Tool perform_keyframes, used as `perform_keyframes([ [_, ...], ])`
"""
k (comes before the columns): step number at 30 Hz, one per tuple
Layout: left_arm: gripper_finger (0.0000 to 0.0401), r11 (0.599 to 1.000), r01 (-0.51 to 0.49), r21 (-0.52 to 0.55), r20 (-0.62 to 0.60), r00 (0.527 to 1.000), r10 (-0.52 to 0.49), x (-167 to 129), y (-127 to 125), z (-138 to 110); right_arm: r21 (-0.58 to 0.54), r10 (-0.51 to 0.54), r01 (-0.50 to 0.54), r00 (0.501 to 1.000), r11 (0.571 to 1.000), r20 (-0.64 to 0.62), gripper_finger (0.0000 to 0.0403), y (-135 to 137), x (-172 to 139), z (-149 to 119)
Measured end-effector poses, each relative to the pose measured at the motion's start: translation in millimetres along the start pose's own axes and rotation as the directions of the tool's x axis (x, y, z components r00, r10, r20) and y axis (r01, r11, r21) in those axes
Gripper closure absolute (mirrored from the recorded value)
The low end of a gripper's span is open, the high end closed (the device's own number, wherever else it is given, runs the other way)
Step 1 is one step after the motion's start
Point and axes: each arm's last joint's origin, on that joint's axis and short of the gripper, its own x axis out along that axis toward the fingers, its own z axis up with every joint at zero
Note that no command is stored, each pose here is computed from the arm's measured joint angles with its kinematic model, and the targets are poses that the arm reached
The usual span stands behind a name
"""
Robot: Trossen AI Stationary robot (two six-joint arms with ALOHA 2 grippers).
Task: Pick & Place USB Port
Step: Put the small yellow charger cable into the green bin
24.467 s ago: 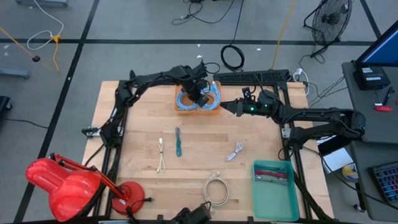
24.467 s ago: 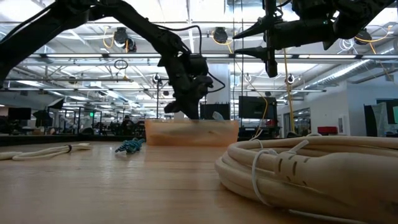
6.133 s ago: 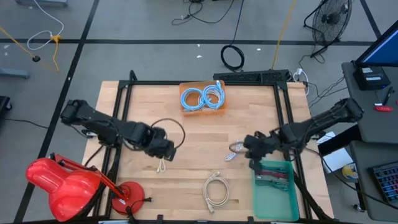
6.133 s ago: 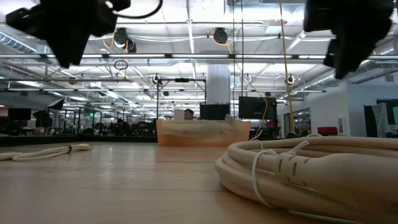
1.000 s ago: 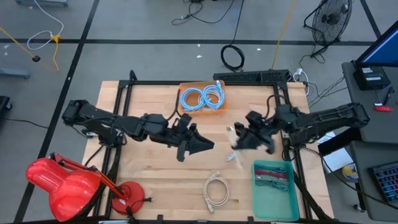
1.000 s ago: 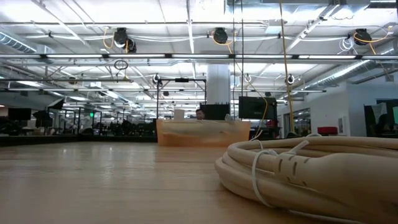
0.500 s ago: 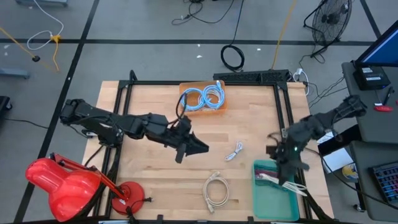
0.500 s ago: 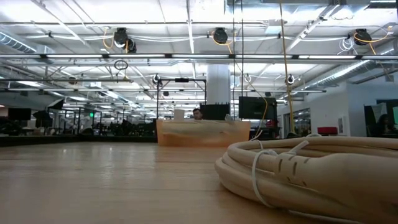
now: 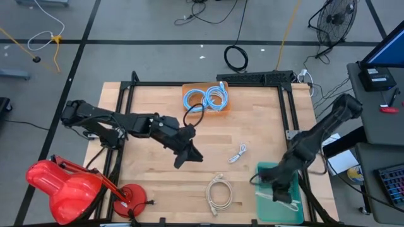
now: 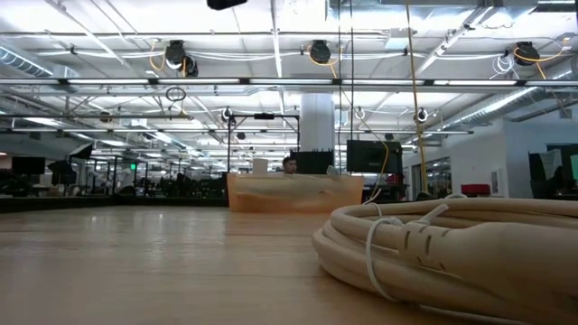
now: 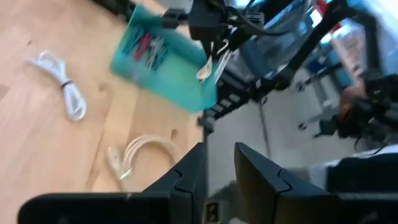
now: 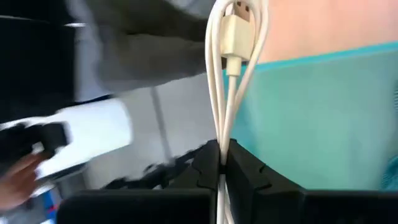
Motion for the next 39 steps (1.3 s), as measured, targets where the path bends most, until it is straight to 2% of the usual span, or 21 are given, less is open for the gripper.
perform_keyframes([
  [5,0.0316,0.999,-0.041,0.009,-0.066,0.997,0.042,-0.3,4.6,-6.1,0.024,-0.154,0.156,0.985,0.987,-0.077,0.0401,-11.0,29.2,-3.4],
  [11,0.0316,0.999,-0.040,0.032,-0.115,0.992,0.044,-0.3,5.4,-10.7,0.031,-0.285,0.294,0.945,0.955,-0.157,0.0402,-21.0,40.3,-15.7],
  [16,0.0316,0.998,-0.048,0.034,-0.125,0.991,0.052,-0.5,6.1,-11.6,0.013,-0.308,0.310,0.948,0.951,-0.084,0.0402,-20.6,41.4,-14.5],
  [25,0.0316,0.998,-0.052,0.043,-0.128,0.990,0.057,-0.8,7.1,-11.6,0.027,-0.294,0.297,0.952,0.955,-0.082,0.0402,-28.4,46.6,-14.9],
  [30,0.0316,0.998,-0.044,0.042,-0.135,0.990,0.049,-0.7,6.7,-12.0,0.044,-0.288,0.292,0.954,0.955,-0.081,0.0402,-42.1,53.2,-16.4],
  [39,0.0316,0.998,-0.037,0.041,-0.139,0.989,0.043,-0.7,6.5,-12.1,0.048,-0.353,0.357,0.932,0.933,-0.082,0.0402,-70.0,59.2,-21.5],
])
